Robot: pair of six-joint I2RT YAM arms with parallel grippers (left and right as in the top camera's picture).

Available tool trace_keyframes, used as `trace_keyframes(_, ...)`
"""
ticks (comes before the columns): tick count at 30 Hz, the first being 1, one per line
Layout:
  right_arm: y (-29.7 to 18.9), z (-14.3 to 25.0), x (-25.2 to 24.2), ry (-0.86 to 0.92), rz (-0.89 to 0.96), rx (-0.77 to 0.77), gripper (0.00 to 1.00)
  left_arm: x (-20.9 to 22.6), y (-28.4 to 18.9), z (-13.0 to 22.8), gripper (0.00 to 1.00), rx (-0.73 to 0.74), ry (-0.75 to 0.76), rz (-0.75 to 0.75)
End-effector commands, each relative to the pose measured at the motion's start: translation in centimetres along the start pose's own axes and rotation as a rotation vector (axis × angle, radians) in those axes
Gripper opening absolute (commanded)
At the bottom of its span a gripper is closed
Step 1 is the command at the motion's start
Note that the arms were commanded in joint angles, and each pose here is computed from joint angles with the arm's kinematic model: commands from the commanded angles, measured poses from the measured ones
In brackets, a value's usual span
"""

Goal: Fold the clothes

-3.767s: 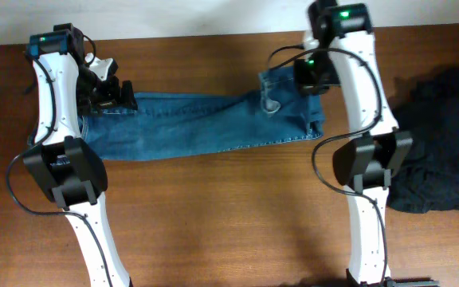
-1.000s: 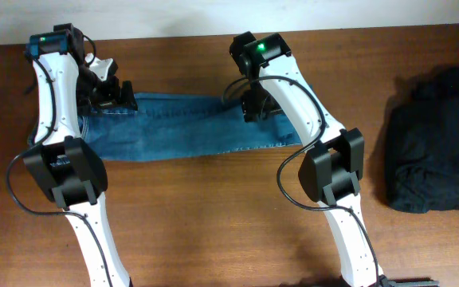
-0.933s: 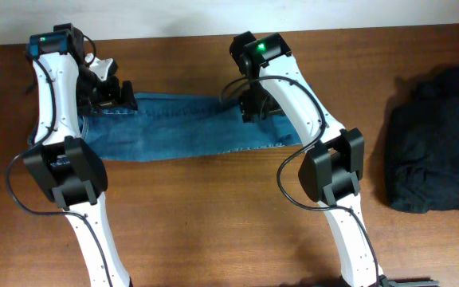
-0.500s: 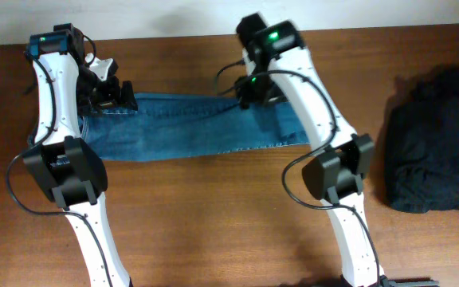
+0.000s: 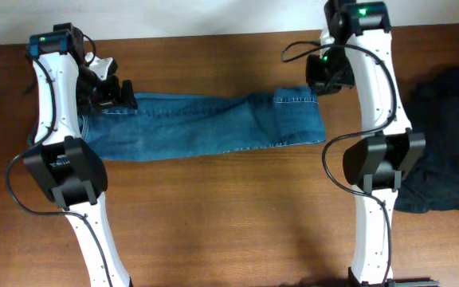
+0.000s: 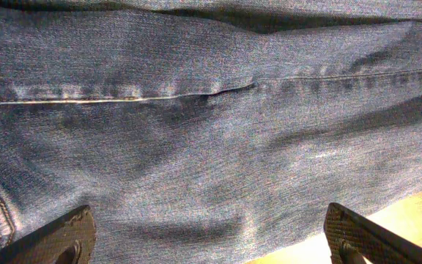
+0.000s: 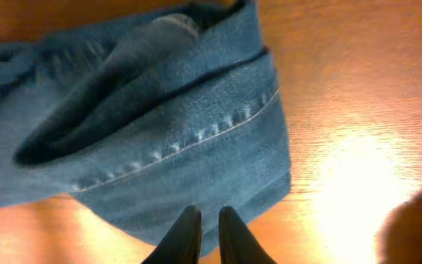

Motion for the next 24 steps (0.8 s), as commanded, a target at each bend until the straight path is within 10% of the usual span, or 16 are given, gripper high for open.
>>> trace_keyframes(1,2.6,0.1,0.1,-0.002,-0.025,0.044,0.14,-0.2,-0.1,0.1,0.99,-0.002,0.017,0.001)
trace_keyframes(24,11.9,-1.7,5.6,0.029,-0.159,-0.057,0.07,0.0,0.5,0.5,0.99,0.03,0.008,0.002)
Point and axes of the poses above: each gripper's point midway between its finger pads, its own y axis out along the fingers, its own x axis along the line the jaws close on, z = x × y, the point moved 8 cm from there along -y, back along the fingers, and after that the axes turned 8 degrees about -y, right-handed, at the moved point
